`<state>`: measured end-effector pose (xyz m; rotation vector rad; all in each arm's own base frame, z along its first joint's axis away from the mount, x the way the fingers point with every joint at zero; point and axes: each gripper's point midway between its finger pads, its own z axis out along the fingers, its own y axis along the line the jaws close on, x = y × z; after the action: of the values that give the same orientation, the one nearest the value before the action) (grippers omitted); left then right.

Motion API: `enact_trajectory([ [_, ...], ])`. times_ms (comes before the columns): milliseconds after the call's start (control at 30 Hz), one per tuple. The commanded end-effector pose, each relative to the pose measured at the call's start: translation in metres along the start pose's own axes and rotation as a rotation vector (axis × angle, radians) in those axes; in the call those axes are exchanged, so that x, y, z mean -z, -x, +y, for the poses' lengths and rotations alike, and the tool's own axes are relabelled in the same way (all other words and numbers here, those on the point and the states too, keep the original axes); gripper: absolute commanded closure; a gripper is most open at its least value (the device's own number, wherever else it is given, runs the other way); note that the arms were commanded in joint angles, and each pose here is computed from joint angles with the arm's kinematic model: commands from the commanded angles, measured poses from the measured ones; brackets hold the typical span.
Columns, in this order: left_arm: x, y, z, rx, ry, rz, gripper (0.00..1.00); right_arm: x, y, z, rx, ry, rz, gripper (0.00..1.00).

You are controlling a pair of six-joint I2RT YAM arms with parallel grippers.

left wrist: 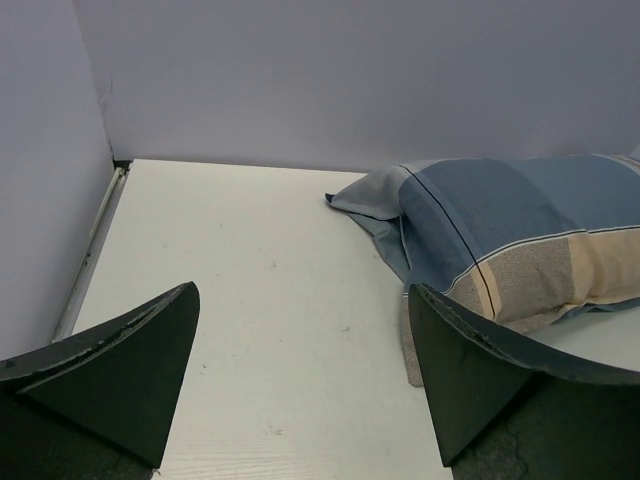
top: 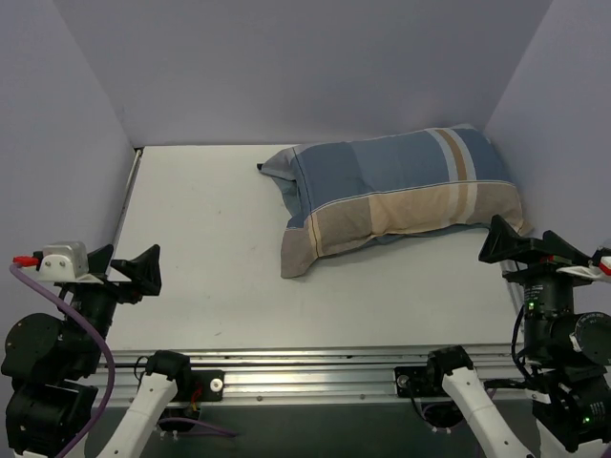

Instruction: Remove the pillowcase from the pillow

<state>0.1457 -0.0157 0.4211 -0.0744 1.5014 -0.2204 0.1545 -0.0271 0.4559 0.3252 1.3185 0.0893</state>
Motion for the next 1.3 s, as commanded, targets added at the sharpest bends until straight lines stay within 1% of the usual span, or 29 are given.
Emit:
enact_trajectory([
  [0, -0.011, -0.001, -0.005, 0.007, -0.018, 0.005, 0.06, -0.01, -0.007, 0.002, -0.05, -0.015, 0.005, 0.0],
  [67, -0.017, -0.01, -0.006, 0.006, -0.019, 0.033, 0.06, -0.019, -0.023, 0.003, -0.073, -0.036, 0.051, 0.0],
  [100, -0.02, -0.014, -0.006, 0.006, -0.018, 0.044, 0.06, -0.027, -0.043, 0.005, -0.098, -0.051, 0.111, 0.0],
  [167, -0.028, -0.026, -0.005, 0.005, -0.012, 0.083, 0.06, -0.036, -0.067, 0.014, -0.116, -0.031, 0.191, 0.0],
  [233, -0.036, -0.034, -0.005, 0.012, -0.007, 0.108, 0.06, -0.048, -0.102, 0.027, -0.128, 0.0, 0.307, 0.0],
  [300, -0.045, -0.049, -0.005, 0.015, -0.001, 0.146, 0.06, -0.059, -0.13, 0.033, -0.149, -0.01, 0.389, 0.0],
  [333, -0.049, -0.052, -0.006, 0.02, -0.004, 0.144, 0.06, -0.062, -0.15, 0.035, -0.141, 0.001, 0.435, 0.0],
  [367, -0.052, -0.056, -0.006, 0.031, -0.004, 0.15, 0.06, -0.066, -0.16, 0.048, -0.153, 0.063, 0.461, 0.0],
  [400, -0.057, -0.071, -0.005, 0.032, 0.0, 0.179, 0.06, -0.072, -0.18, 0.051, -0.151, 0.064, 0.515, 0.0],
  [467, -0.063, -0.08, -0.006, 0.043, -0.003, 0.184, 0.06, -0.08, -0.206, 0.061, -0.191, 0.089, 0.569, 0.0],
  [500, -0.067, -0.095, -0.004, 0.039, 0.002, 0.213, 0.06, -0.084, -0.23, 0.072, -0.197, 0.131, 0.649, 0.0],
  [567, -0.073, -0.106, -0.003, 0.045, 0.008, 0.224, 0.06, -0.095, -0.249, 0.083, -0.198, 0.16, 0.686, 0.0],
  [600, -0.074, -0.111, -0.002, 0.048, 0.012, 0.233, 0.06, -0.103, -0.271, 0.082, -0.173, 0.127, 0.729, 0.0],
  [633, -0.077, -0.122, -0.001, 0.053, 0.016, 0.247, 0.06, -0.104, -0.28, 0.092, -0.151, 0.137, 0.741, 0.0],
  [667, -0.079, -0.127, 0.0, 0.071, 0.025, 0.255, 0.06, -0.11, -0.281, 0.099, -0.137, 0.129, 0.721, 0.0],
  [700, -0.08, -0.132, 0.0, 0.083, 0.028, 0.261, 0.06, -0.115, -0.294, 0.102, -0.106, 0.099, 0.729, 0.0],
  [733, -0.082, -0.144, 0.001, 0.087, 0.03, 0.278, 0.06, -0.115, -0.298, 0.111, -0.072, 0.073, 0.706, 0.0],
  [800, -0.082, -0.153, 0.002, 0.096, 0.029, 0.286, 0.06, -0.123, -0.3, 0.126, -0.075, 0.048, 0.672, 0.0],
  [833, -0.081, -0.156, 0.005, 0.091, 0.041, 0.296, 0.06, -0.125, -0.314, 0.13, -0.048, 0.022, 0.685, 0.0],
  [867, -0.082, -0.154, 0.009, 0.087, 0.065, 0.29, 0.06, -0.129, -0.312, 0.143, -0.044, 0.008, 0.632, 0.0],
  [900, -0.081, -0.154, 0.011, 0.086, 0.075, 0.285, 0.06, -0.13, -0.327, 0.147, -0.017, -0.015, 0.639, 0.0],
  [967, -0.081, -0.155, 0.012, 0.085, 0.081, 0.288, 0.06, -0.133, -0.327, 0.163, 0.005, -0.056, 0.582, 0.0],
  [1000, -0.081, -0.156, 0.012, 0.085, 0.08, 0.293, 0.06, -0.133, -0.344, 0.165, 0.029, -0.085, 0.595, 0.0],
  [1067, -0.081, -0.157, 0.013, 0.084, 0.083, 0.297, 0.06, -0.136, -0.346, 0.178, 0.049, -0.121, 0.556, 0.0],
  [1100, -0.081, -0.157, 0.014, 0.082, 0.091, 0.295, 0.06, -0.135, -0.362, 0.181, 0.086, -0.136, 0.569, 0.0],
  [1167, -0.081, -0.156, 0.016, 0.08, 0.098, 0.292, 0.06, -0.139, -0.367, 0.194, 0.109, -0.141, 0.564, 0.0],
  [1200, -0.081, -0.156, 0.016, 0.078, 0.1, 0.291, 0.06, -0.138, -0.383, 0.194, 0.161, -0.162, 0.571, 0.0],
  [1233, -0.081, -0.156, 0.016, 0.078, 0.1, 0.291, 0.06, -0.139, -0.388, 0.196, 0.17, -0.183, 0.566, 0.0],
  [1267, -0.081, -0.156, 0.016, 0.078, 0.099, 0.29, 0.06, -0.139, -0.389, 0.192, 0.214, -0.212, 0.578, 0.0],
])
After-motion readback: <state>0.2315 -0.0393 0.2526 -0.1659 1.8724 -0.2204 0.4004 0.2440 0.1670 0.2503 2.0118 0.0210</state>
